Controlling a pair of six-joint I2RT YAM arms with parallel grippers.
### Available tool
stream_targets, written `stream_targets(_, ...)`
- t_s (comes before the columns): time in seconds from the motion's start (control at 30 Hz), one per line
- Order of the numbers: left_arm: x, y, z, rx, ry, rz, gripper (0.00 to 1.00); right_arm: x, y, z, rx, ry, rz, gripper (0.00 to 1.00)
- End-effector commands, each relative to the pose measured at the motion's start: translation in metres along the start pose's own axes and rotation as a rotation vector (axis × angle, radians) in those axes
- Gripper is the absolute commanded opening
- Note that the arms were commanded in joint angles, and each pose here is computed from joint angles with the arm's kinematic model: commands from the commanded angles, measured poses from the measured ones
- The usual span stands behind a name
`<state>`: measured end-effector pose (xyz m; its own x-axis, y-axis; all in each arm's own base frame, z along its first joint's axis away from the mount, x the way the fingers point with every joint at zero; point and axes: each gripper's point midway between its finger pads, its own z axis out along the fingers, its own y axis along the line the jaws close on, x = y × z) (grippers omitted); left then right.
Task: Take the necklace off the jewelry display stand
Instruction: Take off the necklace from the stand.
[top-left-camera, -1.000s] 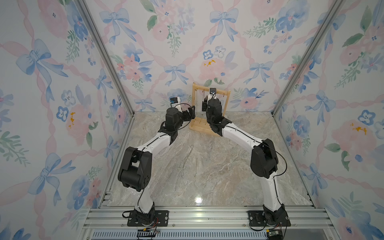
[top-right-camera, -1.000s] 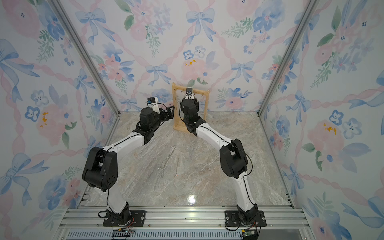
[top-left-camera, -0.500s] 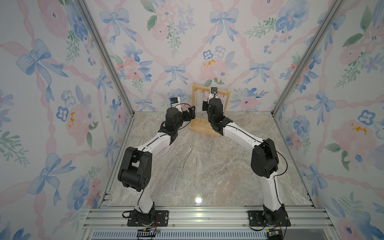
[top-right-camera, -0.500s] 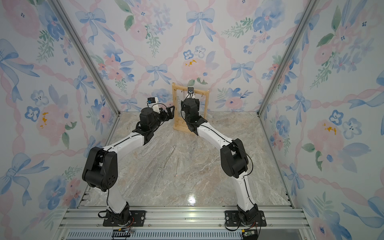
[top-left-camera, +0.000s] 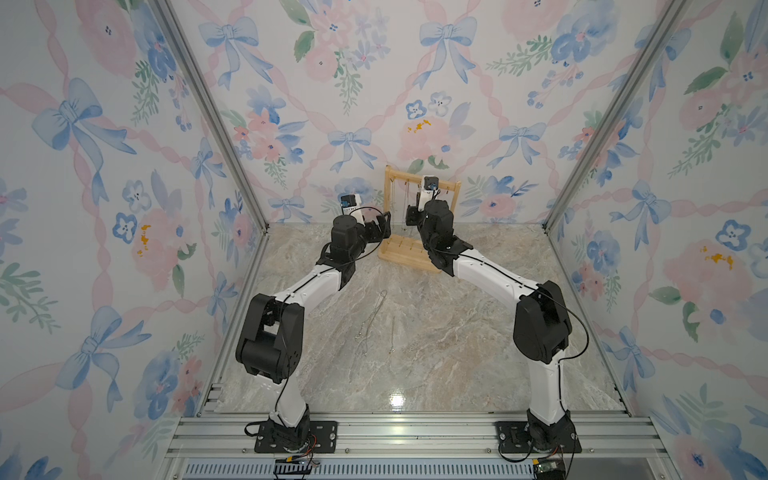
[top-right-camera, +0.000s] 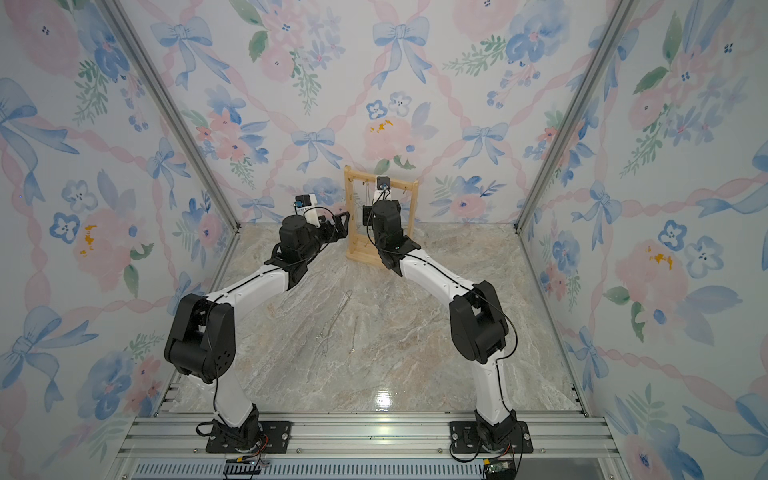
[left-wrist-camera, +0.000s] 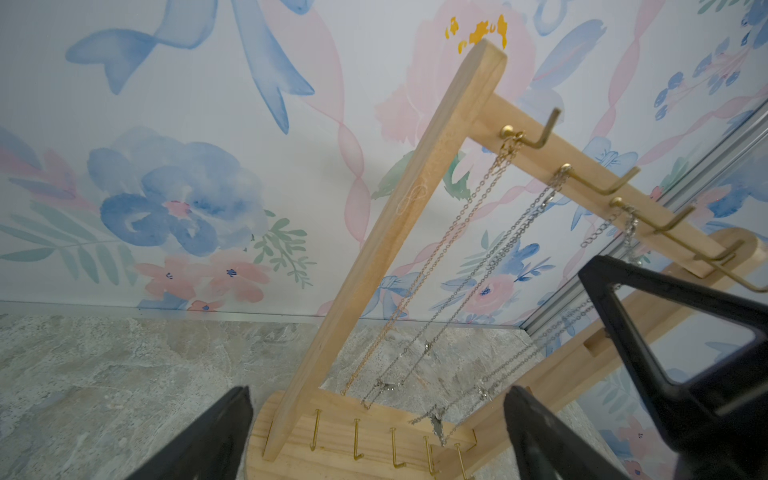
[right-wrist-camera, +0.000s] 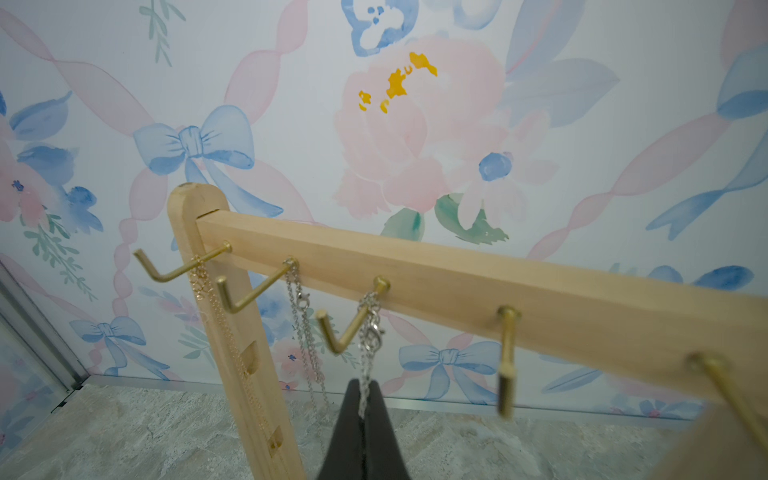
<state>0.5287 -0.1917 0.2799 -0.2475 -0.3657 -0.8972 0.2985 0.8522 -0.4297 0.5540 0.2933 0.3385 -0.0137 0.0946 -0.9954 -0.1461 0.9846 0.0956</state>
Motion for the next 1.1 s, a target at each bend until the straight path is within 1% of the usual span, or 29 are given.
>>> stream_targets(0.0,0.006,-0.003,0.005,0.021,0.009,-0.006,0.98,-0.033,0.004,-0.012,-0.061,-0.058,0.078,0.0)
stream_targets(0.17,0.006,-0.004,0.005,0.022,0.009,-0.006,0.98,-0.039,0.006,-0.018,-0.104,-0.061,0.105,0.0)
stream_targets(0.57,0.008,-0.005,0.006,0.023,0.013,-0.005,0.98,-0.051,0.012,-0.02,-0.231,-0.041,0.23,0.0)
stream_targets(0.77,0.009,-0.005,0.007,0.022,0.014,-0.005,0.98,-0.059,0.019,-0.026,-0.292,-0.044,0.269,0.0)
stream_targets(1.07,0.01,-0.005,0.008,0.022,0.015,-0.004,0.98,-0.07,0.02,-0.032,-0.34,-0.064,0.315,0.0)
